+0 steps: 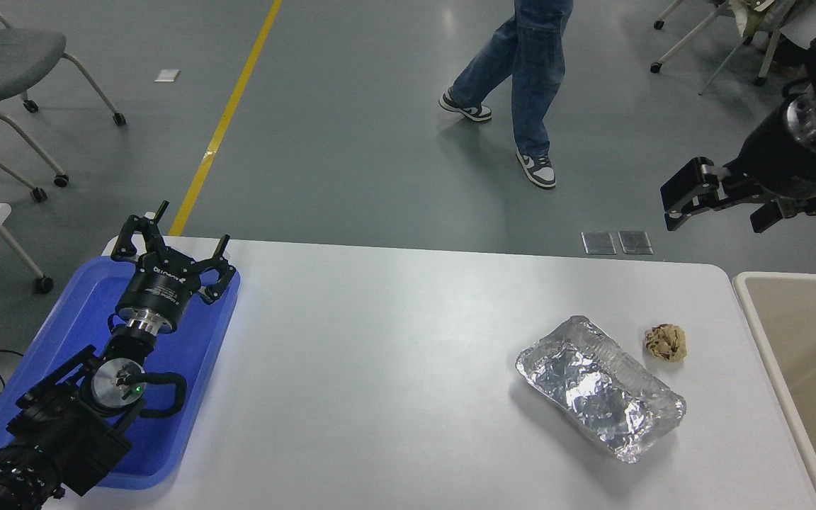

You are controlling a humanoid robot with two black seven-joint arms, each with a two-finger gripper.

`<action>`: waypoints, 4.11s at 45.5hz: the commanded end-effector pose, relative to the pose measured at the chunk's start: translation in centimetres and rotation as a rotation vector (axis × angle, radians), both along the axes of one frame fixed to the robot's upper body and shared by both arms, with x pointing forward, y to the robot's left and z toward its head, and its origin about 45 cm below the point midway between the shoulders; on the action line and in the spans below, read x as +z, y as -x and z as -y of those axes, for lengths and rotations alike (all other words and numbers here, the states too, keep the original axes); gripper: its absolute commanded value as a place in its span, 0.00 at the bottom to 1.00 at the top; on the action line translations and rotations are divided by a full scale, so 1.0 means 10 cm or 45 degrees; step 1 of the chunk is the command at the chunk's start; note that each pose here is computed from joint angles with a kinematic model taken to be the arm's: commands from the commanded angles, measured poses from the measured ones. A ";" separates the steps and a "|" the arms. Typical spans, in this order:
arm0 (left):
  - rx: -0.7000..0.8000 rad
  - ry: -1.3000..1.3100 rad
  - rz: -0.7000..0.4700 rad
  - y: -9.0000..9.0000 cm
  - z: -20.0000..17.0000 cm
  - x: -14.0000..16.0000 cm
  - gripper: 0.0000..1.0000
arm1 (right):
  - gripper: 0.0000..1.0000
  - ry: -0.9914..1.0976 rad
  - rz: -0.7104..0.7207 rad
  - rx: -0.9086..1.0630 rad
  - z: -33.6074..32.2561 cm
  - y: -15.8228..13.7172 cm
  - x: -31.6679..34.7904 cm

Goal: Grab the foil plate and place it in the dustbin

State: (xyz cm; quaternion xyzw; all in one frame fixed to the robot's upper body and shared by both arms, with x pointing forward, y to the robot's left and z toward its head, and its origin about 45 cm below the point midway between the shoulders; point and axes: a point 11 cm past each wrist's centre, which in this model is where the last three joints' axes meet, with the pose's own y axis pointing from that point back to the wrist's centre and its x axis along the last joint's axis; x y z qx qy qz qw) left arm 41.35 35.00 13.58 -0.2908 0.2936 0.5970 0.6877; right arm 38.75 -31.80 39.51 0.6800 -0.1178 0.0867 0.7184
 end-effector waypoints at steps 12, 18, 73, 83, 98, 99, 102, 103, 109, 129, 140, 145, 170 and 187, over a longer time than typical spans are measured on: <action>0.001 0.000 -0.001 0.00 0.00 0.00 1.00 | 1.00 -0.001 0.004 0.000 0.00 0.00 0.01; 0.001 0.000 -0.001 0.00 0.00 0.00 1.00 | 1.00 -0.002 0.004 0.001 -0.01 0.00 0.01; 0.000 0.000 0.001 0.00 0.00 0.00 1.00 | 1.00 -0.039 -0.028 -0.042 0.07 0.00 -0.14; 0.000 0.000 0.001 0.00 0.00 0.00 1.00 | 1.00 -0.040 0.012 -0.107 0.24 -0.08 -0.11; 0.000 0.000 0.001 0.00 0.00 0.00 1.00 | 1.00 -0.035 -0.042 -0.133 0.31 -0.02 -0.27; 0.000 0.000 0.001 0.00 0.00 0.00 1.00 | 1.00 -0.037 -0.049 -0.138 0.32 -0.01 -0.29; 0.000 0.000 0.001 0.00 0.00 0.00 1.00 | 1.00 -0.038 -0.077 -0.146 0.35 0.01 -0.39; 0.000 0.000 0.001 0.00 0.00 0.00 1.00 | 1.00 -0.039 -0.087 -0.148 0.35 0.02 -0.42; 0.000 0.000 0.001 0.00 0.00 0.00 1.00 | 1.00 -0.033 -0.144 -0.178 0.45 0.10 -0.61; 0.000 0.000 0.001 0.00 0.00 0.00 1.00 | 1.00 -0.108 -0.336 -0.364 0.90 0.55 -1.24; 0.000 0.000 0.001 0.00 0.00 0.00 1.00 | 1.00 -0.170 -0.457 -0.453 1.04 0.85 -1.64; 0.000 0.000 0.001 0.00 0.00 0.00 1.00 | 1.00 -0.263 -0.517 -0.520 0.97 0.98 -1.87; -0.001 0.000 0.000 0.00 0.00 0.00 1.00 | 1.00 -0.298 -0.211 -0.798 1.11 1.02 -2.65; 0.000 0.000 0.001 0.00 0.00 0.00 1.00 | 1.00 -0.313 -0.188 -0.866 1.07 1.13 -2.98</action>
